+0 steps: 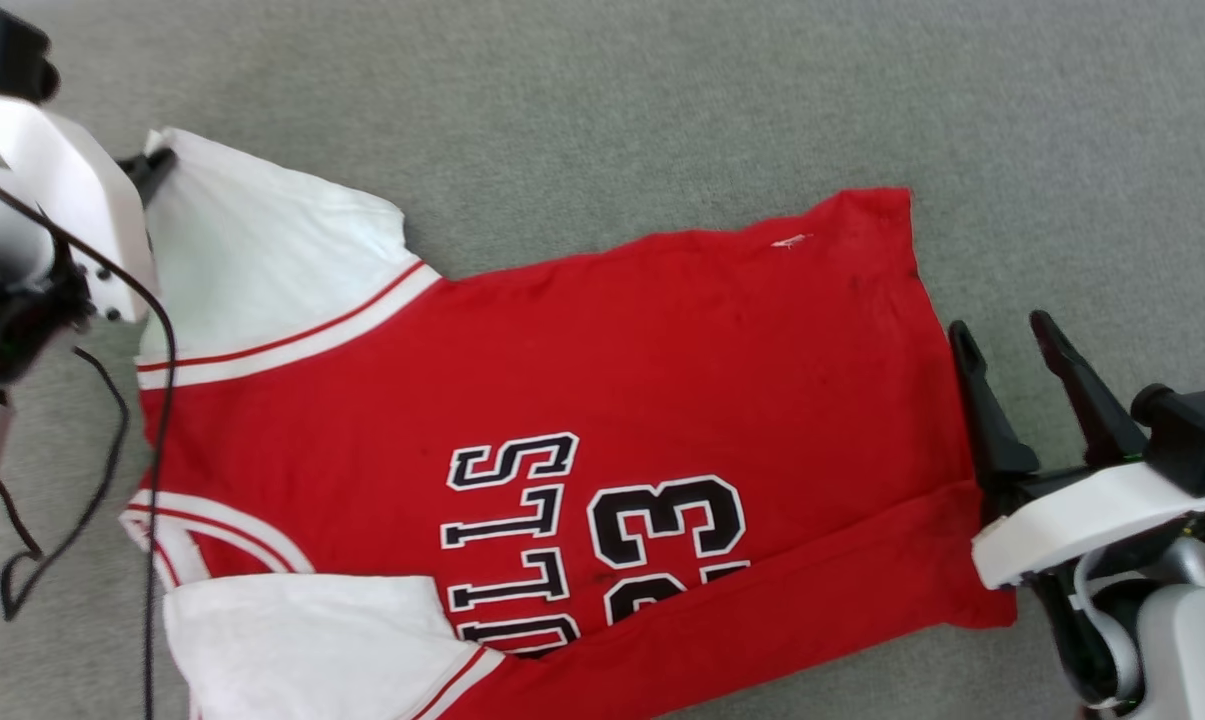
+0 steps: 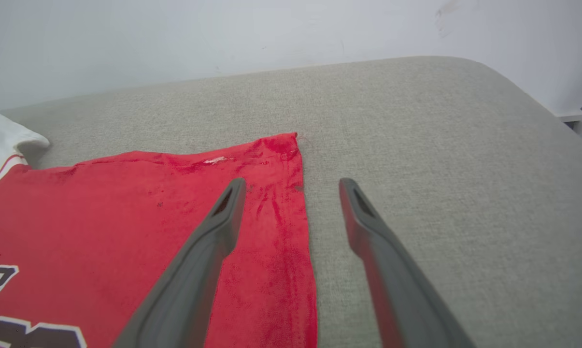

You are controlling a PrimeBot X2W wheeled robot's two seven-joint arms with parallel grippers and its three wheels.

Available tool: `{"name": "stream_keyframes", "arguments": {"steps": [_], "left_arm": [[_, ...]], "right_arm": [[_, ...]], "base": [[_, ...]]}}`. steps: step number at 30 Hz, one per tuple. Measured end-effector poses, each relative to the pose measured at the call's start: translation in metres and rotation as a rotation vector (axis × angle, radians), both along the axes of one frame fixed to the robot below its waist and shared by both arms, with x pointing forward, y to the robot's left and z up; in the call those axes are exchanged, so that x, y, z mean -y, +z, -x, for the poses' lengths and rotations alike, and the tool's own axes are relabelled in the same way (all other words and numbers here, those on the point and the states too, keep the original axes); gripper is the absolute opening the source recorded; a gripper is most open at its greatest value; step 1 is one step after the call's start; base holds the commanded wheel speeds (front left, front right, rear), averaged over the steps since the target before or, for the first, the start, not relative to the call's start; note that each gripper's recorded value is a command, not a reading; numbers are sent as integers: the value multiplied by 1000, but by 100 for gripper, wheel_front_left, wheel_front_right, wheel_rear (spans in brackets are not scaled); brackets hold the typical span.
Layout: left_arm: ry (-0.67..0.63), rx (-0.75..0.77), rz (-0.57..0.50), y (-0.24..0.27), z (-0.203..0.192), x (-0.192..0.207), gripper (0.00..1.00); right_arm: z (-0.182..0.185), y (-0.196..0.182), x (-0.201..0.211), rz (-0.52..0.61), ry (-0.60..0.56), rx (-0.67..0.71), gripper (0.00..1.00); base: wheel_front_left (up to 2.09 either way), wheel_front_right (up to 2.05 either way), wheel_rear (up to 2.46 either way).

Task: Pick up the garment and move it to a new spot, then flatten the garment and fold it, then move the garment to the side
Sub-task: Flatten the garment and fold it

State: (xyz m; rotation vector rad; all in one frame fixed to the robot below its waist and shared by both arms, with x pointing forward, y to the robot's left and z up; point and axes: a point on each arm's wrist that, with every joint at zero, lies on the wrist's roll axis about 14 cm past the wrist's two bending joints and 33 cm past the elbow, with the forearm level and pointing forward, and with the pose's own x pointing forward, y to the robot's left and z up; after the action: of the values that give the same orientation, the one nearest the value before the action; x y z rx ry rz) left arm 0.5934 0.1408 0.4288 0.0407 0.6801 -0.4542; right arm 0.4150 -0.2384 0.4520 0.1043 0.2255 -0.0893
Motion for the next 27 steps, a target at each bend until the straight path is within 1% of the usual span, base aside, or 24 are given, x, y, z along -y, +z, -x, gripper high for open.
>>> {"name": "stream_keyframes", "arguments": {"steps": [3, 7, 13, 15, 17, 18, 19, 21, 25, 26, 27], "left_arm": [[-4, 38, 19, 14, 13, -1, 0], [-4, 133, 54, 46, 25, -4, 0], [-15, 203, 54, 67, 54, -8, 0], [-19, 218, 54, 70, 58, -8, 0], [-21, 237, 66, 73, 66, -6, 0], [-22, 247, 75, 74, 74, -5, 0], [-22, 247, 75, 74, 74, -5, 0], [-20, 260, 80, 75, 79, -6, 0], [-9, 283, 90, 78, 88, -8, 0], [-3, 301, 88, 81, 90, -11, 0], [-3, 301, 88, 81, 90, -11, 0]], "right_arm": [[2, 1, 0, 40, 44, -58, 100], [-1, -3, 0, 113, 127, -159, 100], [-25, 0, -4, 160, 221, -279, 100], [-30, 0, -3, 165, 229, -304, 100], [-38, -5, -3, 191, 251, -361, 100], [-48, -9, -1, 213, 262, -412, 100], [-48, -9, -1, 213, 262, -412, 100], [-57, -16, -5, 216, 278, -455, 100], [-72, -31, -6, 251, 300, -535, 100], [-78, -39, -6, 280, 310, -566, 100], [-78, -39, -6, 280, 310, -566, 100]], "base": [[0, 0, 0], [0, 0, 0], [0, 0, 0], [0, 0, 0], [0, 0, 0], [0, 0, 0], [0, 0, 0], [0, 0, 0], [0, 0, 0], [0, 0, 0], [0, 0, 0]]}}
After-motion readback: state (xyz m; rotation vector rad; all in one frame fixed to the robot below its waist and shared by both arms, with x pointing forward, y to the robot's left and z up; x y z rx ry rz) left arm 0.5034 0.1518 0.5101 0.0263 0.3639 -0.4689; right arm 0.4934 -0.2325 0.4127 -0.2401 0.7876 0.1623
